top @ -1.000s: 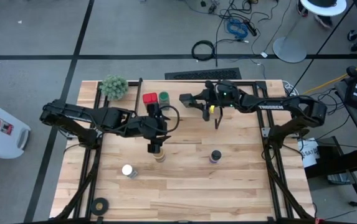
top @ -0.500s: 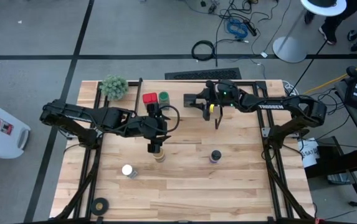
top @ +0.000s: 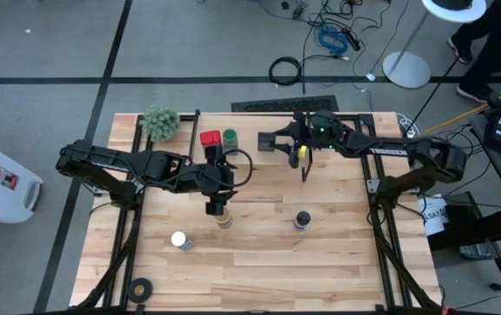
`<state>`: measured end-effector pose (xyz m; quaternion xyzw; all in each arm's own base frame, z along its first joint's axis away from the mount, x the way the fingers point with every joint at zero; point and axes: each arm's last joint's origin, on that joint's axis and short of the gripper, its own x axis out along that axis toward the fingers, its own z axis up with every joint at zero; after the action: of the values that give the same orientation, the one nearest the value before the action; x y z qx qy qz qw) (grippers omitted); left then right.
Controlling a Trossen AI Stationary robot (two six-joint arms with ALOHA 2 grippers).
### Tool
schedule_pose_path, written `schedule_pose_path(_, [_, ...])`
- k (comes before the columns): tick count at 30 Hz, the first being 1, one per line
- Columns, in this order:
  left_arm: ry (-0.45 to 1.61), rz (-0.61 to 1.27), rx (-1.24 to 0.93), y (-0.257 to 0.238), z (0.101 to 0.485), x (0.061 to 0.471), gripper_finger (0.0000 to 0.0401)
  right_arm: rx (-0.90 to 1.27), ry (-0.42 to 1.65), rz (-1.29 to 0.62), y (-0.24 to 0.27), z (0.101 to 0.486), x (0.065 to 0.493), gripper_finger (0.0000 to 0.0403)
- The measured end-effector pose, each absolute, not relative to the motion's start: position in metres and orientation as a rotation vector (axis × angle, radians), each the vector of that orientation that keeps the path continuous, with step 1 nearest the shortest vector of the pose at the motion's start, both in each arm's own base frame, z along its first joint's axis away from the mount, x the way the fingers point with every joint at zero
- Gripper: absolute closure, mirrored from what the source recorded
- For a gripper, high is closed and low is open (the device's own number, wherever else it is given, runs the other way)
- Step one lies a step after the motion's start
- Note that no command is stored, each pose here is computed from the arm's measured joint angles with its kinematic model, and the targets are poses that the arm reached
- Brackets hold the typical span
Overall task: Shelf spices
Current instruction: Put the black seasoning bottle on the shelf aligned with the other black seasoning can
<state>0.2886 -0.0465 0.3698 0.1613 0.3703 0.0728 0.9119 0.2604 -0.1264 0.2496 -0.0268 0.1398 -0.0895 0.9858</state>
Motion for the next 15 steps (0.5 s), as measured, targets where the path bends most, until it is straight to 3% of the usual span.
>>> schedule_pose_path(15, [1.009, 0.225, 0.173, -0.058, 0.346, 0.265, 0.0076, -0.046, 0.339, -0.129, -0.073, 0.284, 0.227, 0.0222])
